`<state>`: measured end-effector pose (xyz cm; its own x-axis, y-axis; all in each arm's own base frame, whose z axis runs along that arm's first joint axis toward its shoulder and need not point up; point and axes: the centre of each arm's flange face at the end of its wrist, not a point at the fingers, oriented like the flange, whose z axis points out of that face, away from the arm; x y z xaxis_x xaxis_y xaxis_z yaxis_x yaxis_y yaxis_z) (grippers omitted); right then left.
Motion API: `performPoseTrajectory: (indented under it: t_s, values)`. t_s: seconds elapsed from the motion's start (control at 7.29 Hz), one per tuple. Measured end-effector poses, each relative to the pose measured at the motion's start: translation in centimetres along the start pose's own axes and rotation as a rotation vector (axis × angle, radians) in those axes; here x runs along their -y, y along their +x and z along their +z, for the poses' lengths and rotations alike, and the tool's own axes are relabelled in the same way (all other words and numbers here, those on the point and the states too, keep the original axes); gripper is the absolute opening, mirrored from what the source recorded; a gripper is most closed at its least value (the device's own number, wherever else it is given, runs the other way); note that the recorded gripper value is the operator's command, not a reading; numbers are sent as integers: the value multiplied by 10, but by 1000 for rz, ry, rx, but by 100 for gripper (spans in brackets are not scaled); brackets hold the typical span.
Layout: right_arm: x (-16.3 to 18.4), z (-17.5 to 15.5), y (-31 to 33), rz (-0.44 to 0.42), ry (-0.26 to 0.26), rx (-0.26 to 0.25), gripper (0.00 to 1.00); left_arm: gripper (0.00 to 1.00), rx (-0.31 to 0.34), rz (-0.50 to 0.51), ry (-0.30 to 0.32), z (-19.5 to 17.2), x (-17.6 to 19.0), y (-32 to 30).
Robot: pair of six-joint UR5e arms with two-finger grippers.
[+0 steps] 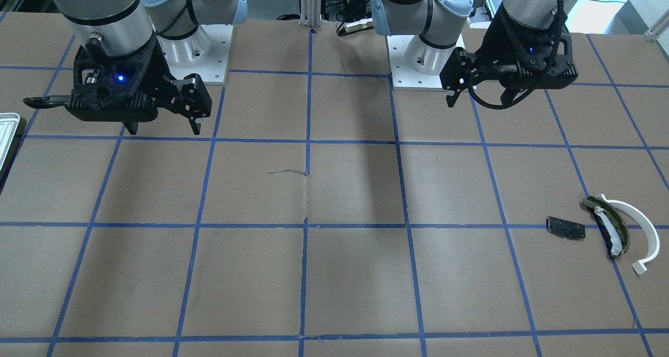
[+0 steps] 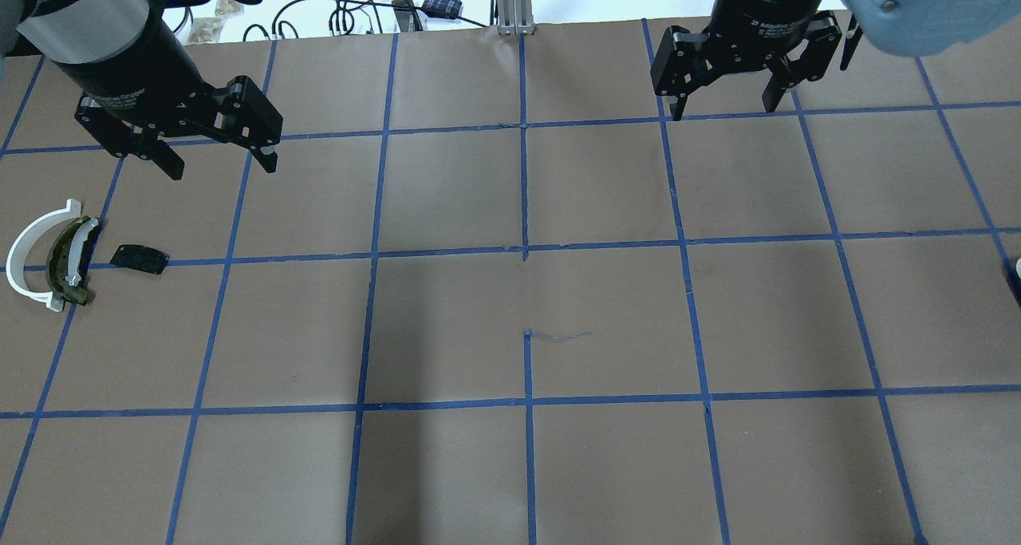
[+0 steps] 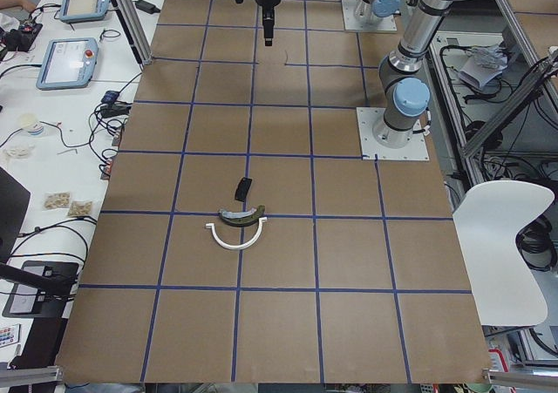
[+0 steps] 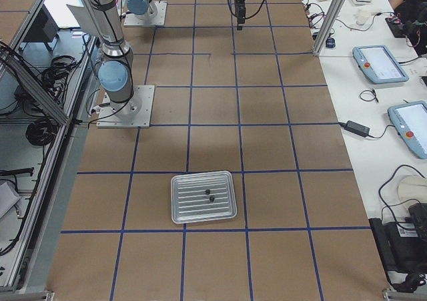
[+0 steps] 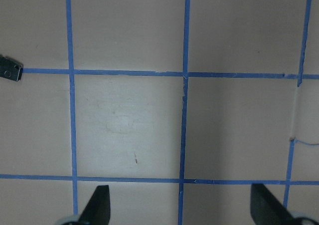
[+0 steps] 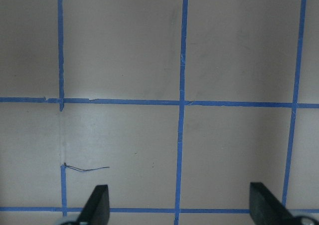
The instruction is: Place bearing gear from tray to pile
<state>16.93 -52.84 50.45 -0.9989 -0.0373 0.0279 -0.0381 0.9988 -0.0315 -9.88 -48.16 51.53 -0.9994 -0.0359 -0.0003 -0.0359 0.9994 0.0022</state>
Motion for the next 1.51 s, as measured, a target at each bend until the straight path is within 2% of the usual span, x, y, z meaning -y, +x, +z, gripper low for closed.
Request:
performPoseTrajectory:
  t_s: [0.41,0.82,1.1,1.51]
  values:
    - [2,1,7,1,0,-51,100,100,0,0,1,0,0,0]
    - [5,1,22,-13,-3,-55,100,100,0,0,-1,1,0,0]
    - [12,1,98,-96,-34,-58,100,100,0,0,-2,1,0,0]
    - [-8,17,280,-234,-113,-16,100,100,0,0,-1,0,0,0]
